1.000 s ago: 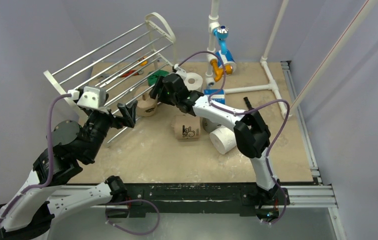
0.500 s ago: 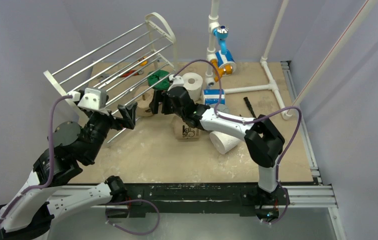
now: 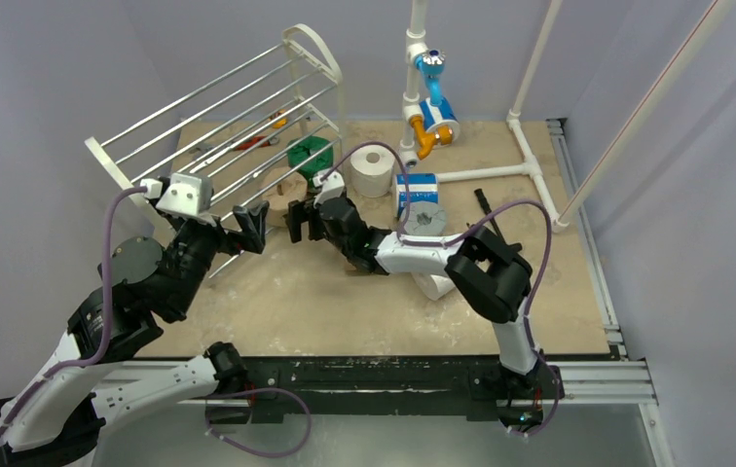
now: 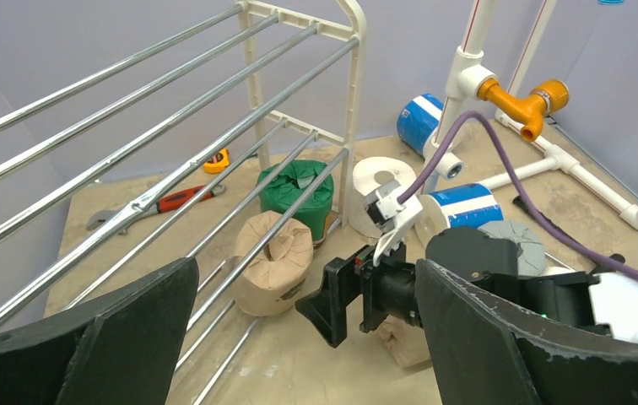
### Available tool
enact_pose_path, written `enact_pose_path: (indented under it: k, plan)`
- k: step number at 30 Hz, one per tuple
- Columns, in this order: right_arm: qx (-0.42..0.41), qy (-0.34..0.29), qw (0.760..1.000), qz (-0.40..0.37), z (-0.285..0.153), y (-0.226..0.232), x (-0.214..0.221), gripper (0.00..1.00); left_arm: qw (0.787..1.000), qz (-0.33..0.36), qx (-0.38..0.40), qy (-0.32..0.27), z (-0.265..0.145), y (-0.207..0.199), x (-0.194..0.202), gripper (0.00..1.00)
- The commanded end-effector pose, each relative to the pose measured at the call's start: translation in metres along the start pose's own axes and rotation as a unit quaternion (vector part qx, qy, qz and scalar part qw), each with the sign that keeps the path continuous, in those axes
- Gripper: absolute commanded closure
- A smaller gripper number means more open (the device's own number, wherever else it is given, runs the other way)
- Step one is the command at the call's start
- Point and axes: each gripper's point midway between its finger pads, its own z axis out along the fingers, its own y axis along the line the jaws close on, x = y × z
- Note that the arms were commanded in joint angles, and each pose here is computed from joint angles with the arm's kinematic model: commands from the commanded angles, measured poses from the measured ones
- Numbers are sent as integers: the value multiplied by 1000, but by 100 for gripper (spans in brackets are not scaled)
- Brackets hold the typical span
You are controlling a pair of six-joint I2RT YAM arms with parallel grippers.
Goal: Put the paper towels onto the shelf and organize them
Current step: Place the paper towel on the shelf.
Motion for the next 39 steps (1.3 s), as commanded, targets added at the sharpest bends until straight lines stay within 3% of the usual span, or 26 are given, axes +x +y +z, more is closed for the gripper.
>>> enact_pose_path:
  k: [1, 15, 26, 39]
  plan:
    - [16, -60, 998, -3, 13, 5, -20, 11, 1000, -4, -6, -9, 1, 2, -3, 0]
    - [25, -90, 995, 24, 26, 15, -19, 10, 1000, -2, -8, -6, 0, 3, 0, 0]
    - [39, -79, 996, 29, 39, 22, -7, 5, 1000, -4, -10, -3, -3, 6, 1, 0]
    - [75, -94, 992, 35, 50, 12, -9, 10, 1000, 0, -13, -1, -3, 8, 3, 0]
